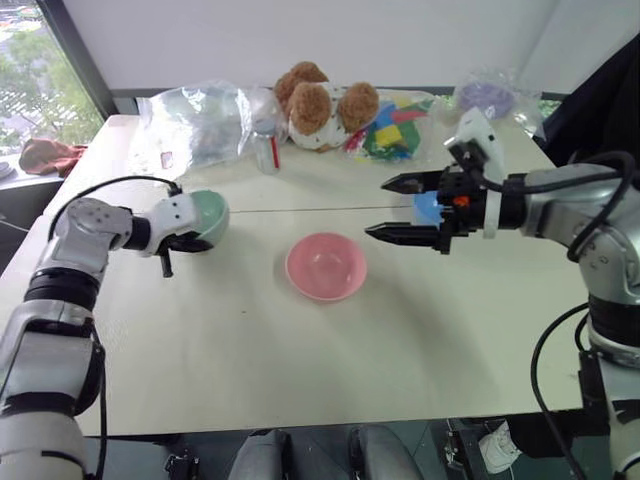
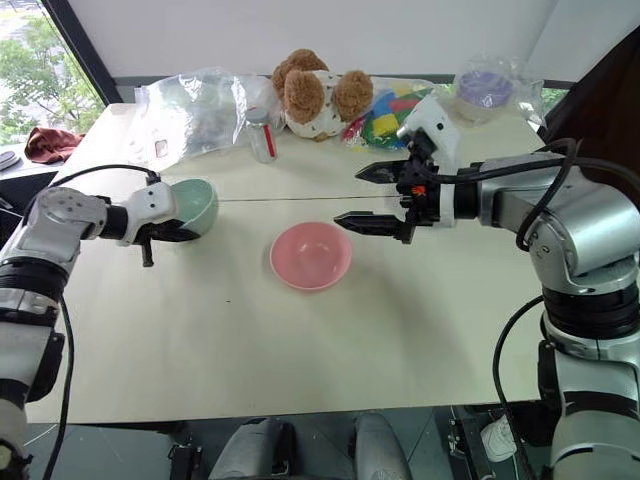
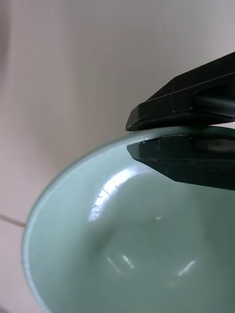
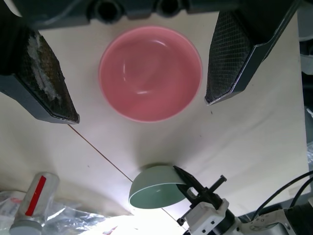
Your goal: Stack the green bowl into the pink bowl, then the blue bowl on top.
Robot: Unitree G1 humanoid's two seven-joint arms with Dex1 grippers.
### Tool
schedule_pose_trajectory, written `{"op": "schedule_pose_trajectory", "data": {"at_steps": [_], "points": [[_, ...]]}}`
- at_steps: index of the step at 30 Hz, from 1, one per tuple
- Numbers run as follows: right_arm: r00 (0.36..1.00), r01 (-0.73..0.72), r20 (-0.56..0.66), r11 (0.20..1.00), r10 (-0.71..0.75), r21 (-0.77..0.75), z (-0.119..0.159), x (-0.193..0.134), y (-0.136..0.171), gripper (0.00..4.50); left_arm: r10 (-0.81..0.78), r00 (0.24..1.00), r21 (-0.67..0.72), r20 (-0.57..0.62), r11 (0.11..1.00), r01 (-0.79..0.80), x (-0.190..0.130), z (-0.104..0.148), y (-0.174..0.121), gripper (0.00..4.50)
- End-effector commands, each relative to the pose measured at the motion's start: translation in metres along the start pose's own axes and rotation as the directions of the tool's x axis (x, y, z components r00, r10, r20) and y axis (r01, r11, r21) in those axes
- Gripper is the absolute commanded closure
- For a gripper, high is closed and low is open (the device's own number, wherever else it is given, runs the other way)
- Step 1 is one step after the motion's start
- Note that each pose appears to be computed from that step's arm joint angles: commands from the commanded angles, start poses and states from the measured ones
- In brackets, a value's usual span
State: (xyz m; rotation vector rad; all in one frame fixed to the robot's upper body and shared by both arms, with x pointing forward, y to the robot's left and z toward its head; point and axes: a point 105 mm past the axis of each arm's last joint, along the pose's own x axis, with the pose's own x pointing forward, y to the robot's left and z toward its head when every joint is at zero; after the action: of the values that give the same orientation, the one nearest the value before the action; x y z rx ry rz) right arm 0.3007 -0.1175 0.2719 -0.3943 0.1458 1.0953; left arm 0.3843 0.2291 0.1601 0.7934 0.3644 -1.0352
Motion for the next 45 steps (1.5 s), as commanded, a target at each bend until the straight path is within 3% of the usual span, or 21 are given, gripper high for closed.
{"op": "schedule_pose_trajectory", "data": {"at_steps": [1, 7, 10, 17, 24, 27, 29, 34, 39, 42, 45], "points": [[0.999, 0.035, 0.006, 0.999, -0.035, -0.04, 0.005, -0.021, -0.001, 0.0, -0.102, 0.976, 0.193, 0.194, 0.979, 0.064, -0.011, 0.08, 0.005, 4.46], [0.99, 0.065, -0.123, 0.997, -0.068, -0.028, -0.028, -0.047, 0.003, 0.0, -0.4, 0.876, 0.436, 0.271, 0.862, 0.259, -0.004, 0.158, -0.037, 4.46], [0.983, 0.089, -0.16, 0.996, -0.091, -0.019, -0.039, -0.054, 0.005, 0.0, -0.508, 0.823, 0.51, 0.254, 0.793, 0.332, -0.001, 0.176, -0.06, 4.46], [0.968, 0.118, -0.219, 0.992, -0.124, -0.04, -0.053, -0.062, 0.01, 0.0, -0.598, 0.797, 0.621, 0.086, 0.658, 0.427, 0.026, 0.167, -0.084, 4.46], [0.967, 0.14, -0.209, 0.989, -0.145, -0.037, -0.051, -0.065, 0.014, 0.0, -0.582, 0.813, 0.663, 0.0, 0.609, 0.436, 0.05, 0.151, -0.084, 4.46], [0.966, 0.145, -0.21, 0.989, -0.149, -0.037, -0.052, -0.064, 0.015, 0.0, -0.58, 0.815, 0.661, 0.004, 0.613, 0.433, 0.058, 0.149, -0.086, 3.42], [0.965, 0.148, -0.211, 0.988, -0.153, -0.038, -0.052, -0.064, 0.015, 0.0, -0.582, 0.812, 0.651, 0.032, 0.629, 0.425, 0.057, 0.152, -0.085, 2.45], [0.963, 0.156, -0.218, 0.987, -0.162, -0.043, -0.055, -0.063, 0.01, 0.0, -0.568, 0.778, 0.472, 0.268, 0.782, 0.408, 0.03, 0.18, -0.07, 0.02], [0.94, 0.234, -0.237, 0.97, -0.243, -0.068, -0.063, -0.06, -0.011, 0.0, -0.455, 0.779, 0.319, 0.431, 0.885, 0.34, -0.004, 0.189, -0.045, 0.02], [0.896, 0.348, -0.27, 0.935, -0.352, -0.064, -0.077, -0.047, -0.047, 0.0, -0.342, 0.795, 0.164, 0.501, 0.94, 0.3, -0.04, 0.172, -0.032, 0.02], [0.881, 0.379, -0.29, 0.925, -0.374, -0.041, -0.088, -0.031, -0.068, 0.0, -0.275, 0.811, 0.072, 0.516, 0.958, 0.279, -0.052, 0.157, -0.033, 0.02]]}}
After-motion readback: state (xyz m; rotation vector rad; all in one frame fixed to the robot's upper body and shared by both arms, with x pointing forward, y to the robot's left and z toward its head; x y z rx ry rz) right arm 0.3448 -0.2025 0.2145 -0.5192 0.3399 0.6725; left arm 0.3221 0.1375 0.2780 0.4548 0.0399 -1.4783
